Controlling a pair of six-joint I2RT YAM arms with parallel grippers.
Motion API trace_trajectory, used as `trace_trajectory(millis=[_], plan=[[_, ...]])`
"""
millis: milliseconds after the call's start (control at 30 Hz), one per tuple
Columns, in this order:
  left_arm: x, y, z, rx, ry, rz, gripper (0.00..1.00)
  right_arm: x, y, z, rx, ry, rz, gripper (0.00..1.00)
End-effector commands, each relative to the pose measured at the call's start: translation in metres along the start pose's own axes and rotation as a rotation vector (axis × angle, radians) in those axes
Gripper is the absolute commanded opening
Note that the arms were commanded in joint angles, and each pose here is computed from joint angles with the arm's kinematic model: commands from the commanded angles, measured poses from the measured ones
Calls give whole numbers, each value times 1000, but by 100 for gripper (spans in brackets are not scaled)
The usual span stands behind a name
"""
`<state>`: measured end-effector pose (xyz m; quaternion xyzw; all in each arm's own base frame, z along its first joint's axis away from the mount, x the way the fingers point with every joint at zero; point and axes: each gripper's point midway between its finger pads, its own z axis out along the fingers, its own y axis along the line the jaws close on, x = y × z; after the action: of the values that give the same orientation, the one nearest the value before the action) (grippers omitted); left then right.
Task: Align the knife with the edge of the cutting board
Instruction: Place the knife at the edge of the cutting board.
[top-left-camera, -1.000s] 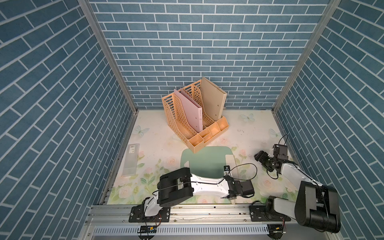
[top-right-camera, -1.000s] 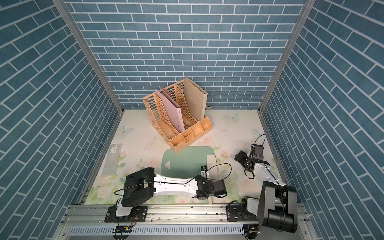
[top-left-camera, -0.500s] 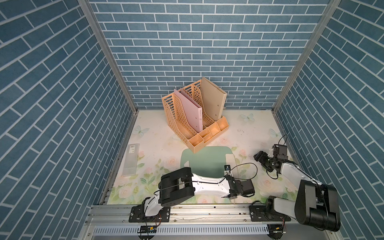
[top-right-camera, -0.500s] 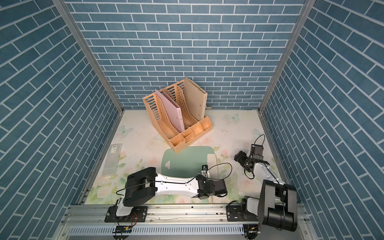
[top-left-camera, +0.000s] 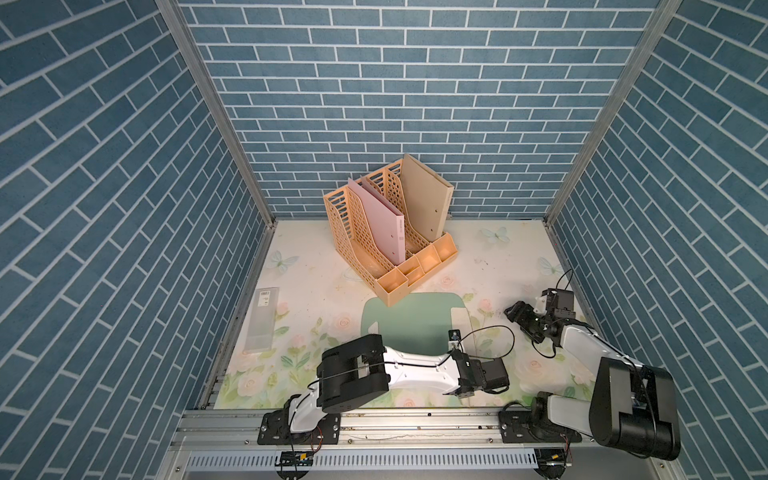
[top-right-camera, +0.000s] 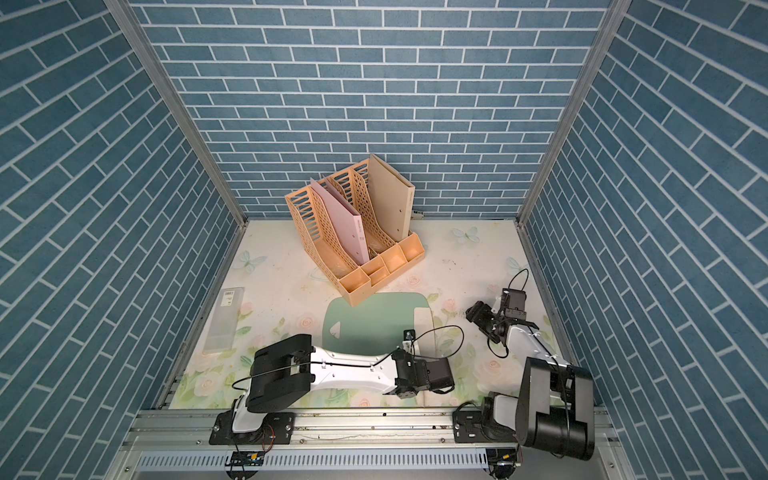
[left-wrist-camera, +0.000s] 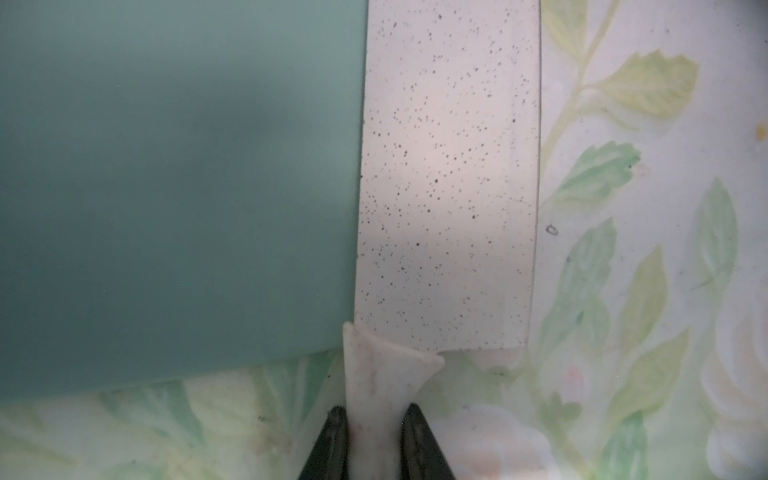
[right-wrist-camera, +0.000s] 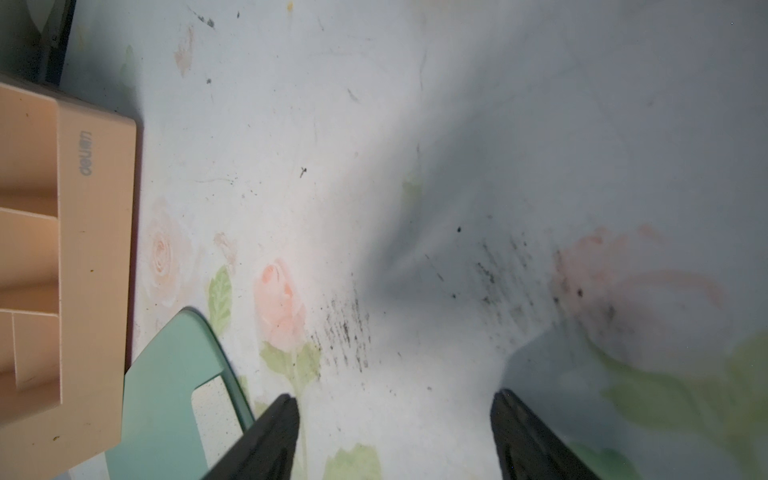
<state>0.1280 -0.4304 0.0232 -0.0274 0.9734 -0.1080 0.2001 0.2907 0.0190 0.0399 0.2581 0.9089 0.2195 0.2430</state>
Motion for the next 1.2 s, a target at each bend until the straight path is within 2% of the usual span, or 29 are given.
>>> trace_trajectory(millis=[0, 1033, 1167], plan=[[-6, 9, 2, -37, -27, 6, 0, 5, -3, 3, -4, 15, -23, 77], [-4, 13, 7, -46, -17, -5, 0, 6, -3, 3, -5, 19, -17, 76], [-4, 13, 6, -43, -17, -4, 3, 7, -4, 3, -4, 23, -16, 76]])
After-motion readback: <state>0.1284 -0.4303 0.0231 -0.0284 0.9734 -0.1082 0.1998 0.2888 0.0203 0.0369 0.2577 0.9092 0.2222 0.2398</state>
